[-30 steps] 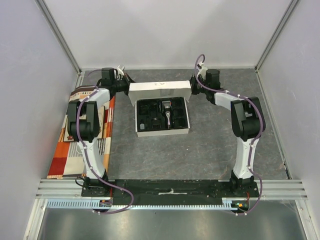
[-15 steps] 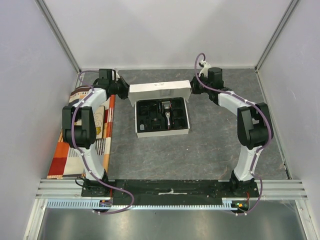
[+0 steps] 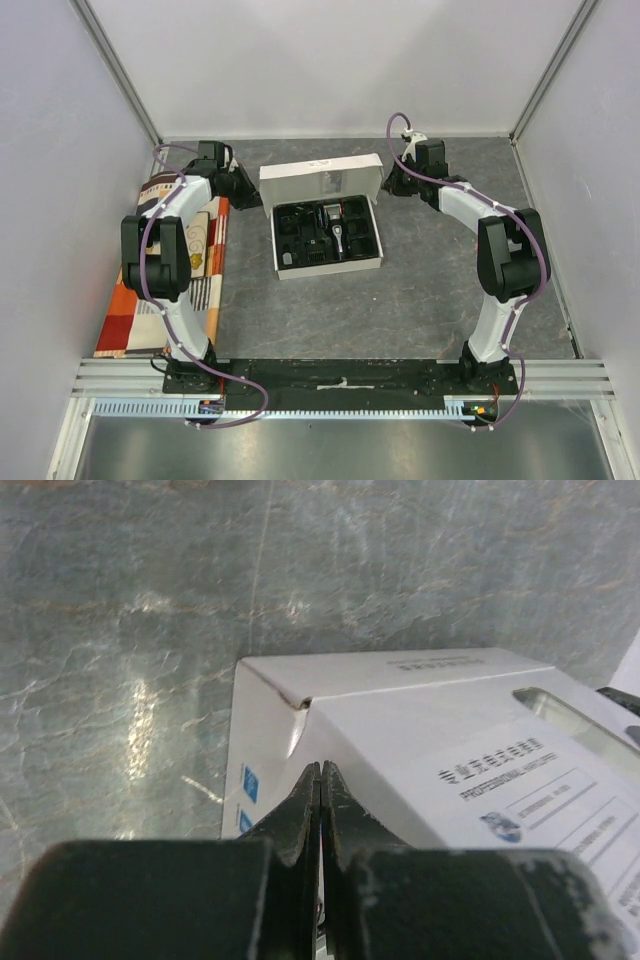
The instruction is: Sort the hair-cutting tools
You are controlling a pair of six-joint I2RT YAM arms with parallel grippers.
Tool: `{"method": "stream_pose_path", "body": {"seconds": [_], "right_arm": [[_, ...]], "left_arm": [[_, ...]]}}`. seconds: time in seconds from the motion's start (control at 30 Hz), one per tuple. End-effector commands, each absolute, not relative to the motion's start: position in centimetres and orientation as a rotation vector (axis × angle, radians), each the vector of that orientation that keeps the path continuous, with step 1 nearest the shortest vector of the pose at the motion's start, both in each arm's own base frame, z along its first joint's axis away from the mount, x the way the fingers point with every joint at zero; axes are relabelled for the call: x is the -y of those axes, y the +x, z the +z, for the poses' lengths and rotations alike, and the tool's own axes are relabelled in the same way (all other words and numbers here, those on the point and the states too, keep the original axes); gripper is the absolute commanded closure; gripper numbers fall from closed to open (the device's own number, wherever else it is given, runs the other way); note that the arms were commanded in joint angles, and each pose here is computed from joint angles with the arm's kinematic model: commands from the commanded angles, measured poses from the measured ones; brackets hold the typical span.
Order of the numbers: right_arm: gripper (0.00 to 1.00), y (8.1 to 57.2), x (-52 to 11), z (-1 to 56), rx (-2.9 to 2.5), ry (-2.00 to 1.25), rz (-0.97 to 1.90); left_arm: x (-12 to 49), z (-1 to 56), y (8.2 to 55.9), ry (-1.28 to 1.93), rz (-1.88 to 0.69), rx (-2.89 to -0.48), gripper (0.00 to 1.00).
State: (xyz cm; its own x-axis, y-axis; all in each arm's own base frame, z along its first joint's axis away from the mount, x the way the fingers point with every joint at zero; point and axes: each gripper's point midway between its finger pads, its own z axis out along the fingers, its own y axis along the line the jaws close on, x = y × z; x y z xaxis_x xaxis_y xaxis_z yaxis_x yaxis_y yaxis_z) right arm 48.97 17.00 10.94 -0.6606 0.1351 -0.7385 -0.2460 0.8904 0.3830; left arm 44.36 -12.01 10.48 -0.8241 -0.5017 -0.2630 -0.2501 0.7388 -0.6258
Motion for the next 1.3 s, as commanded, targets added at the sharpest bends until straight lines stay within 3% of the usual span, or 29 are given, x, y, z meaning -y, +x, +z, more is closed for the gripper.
{"method": "stream_pose_path", "body": {"seconds": [0.0, 0.2, 1.27], "right_arm": [[1.00, 48.9, -16.1, 12.7, -2.192, -0.084, 0.512], [1.00, 48.7, -16.3, 12.6, -2.196, -0.105, 0.514], [1.00, 46.6, -21.1, 12.7, -2.180, -0.232, 0.574]], "left_arm": [[10.8, 12.4, 44.3, -0.507, -0.718, -2.514, 0.98], [9.9, 12.5, 44.0, -0.493, -0.639, -2.518, 0.98], [13.4, 11.5, 40.4, -0.426, -0.845, -2.540, 0.98]]}}
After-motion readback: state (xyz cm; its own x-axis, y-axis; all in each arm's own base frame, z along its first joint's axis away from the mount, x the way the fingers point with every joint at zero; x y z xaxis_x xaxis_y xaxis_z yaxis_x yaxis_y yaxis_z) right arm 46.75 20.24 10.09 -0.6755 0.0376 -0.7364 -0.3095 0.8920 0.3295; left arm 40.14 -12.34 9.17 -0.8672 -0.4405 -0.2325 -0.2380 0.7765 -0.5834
